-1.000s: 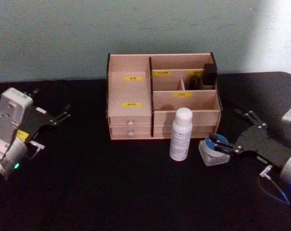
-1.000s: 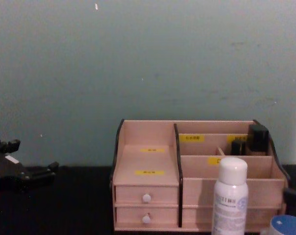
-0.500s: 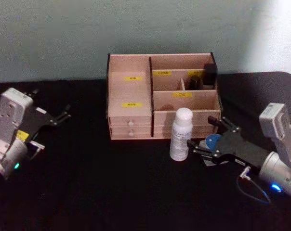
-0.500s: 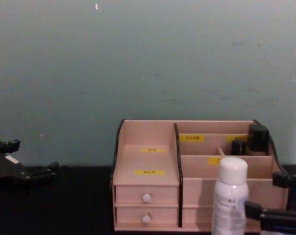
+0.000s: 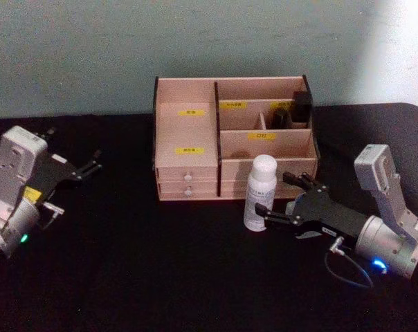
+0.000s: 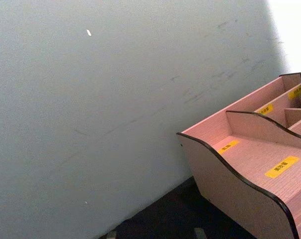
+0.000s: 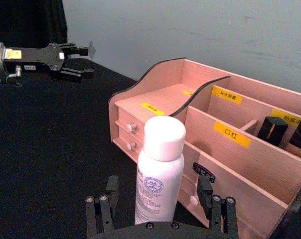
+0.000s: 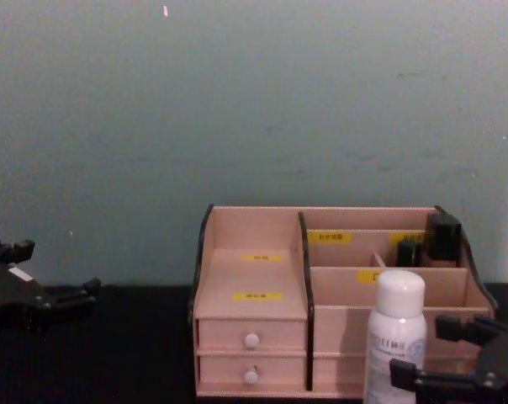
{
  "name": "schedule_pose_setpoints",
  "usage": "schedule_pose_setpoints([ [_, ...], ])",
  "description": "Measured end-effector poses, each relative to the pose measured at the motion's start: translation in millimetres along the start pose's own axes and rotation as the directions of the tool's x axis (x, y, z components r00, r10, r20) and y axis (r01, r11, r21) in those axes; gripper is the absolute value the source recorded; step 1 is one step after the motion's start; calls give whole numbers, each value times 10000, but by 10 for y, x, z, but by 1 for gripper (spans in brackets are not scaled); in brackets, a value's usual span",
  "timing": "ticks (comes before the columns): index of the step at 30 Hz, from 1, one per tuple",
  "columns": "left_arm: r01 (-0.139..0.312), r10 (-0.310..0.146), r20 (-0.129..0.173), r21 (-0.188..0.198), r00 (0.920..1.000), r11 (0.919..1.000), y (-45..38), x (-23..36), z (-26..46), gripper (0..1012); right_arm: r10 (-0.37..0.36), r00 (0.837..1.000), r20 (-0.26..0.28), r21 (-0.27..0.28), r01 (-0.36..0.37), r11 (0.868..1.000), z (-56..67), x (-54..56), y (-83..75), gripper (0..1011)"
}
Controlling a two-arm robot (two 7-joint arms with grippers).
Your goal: Pick up the facial cleanser and watermelon frost from the table and place them into the tiered storage box.
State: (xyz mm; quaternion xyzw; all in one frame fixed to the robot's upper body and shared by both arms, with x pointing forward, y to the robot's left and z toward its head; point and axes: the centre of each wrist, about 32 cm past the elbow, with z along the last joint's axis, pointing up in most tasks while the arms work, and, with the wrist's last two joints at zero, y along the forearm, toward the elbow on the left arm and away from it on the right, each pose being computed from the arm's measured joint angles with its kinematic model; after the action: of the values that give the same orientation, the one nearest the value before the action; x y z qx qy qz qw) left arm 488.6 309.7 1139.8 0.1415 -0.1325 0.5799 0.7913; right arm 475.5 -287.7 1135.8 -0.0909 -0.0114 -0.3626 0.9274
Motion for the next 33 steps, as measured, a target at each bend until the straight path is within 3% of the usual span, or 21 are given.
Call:
schedule_pose_setpoints([
  [18, 0, 0, 0, 0, 10000, 10000, 0, 0, 0, 1001, 281, 9990, -345, -84, -284, 9996, -46, 65, 189, 1002],
  [33, 0, 0, -1, -1, 10000, 10000, 0, 0, 0, 1001, 307, 9988, -389, -194, -314, 9993, -67, 98, 244, 1002],
])
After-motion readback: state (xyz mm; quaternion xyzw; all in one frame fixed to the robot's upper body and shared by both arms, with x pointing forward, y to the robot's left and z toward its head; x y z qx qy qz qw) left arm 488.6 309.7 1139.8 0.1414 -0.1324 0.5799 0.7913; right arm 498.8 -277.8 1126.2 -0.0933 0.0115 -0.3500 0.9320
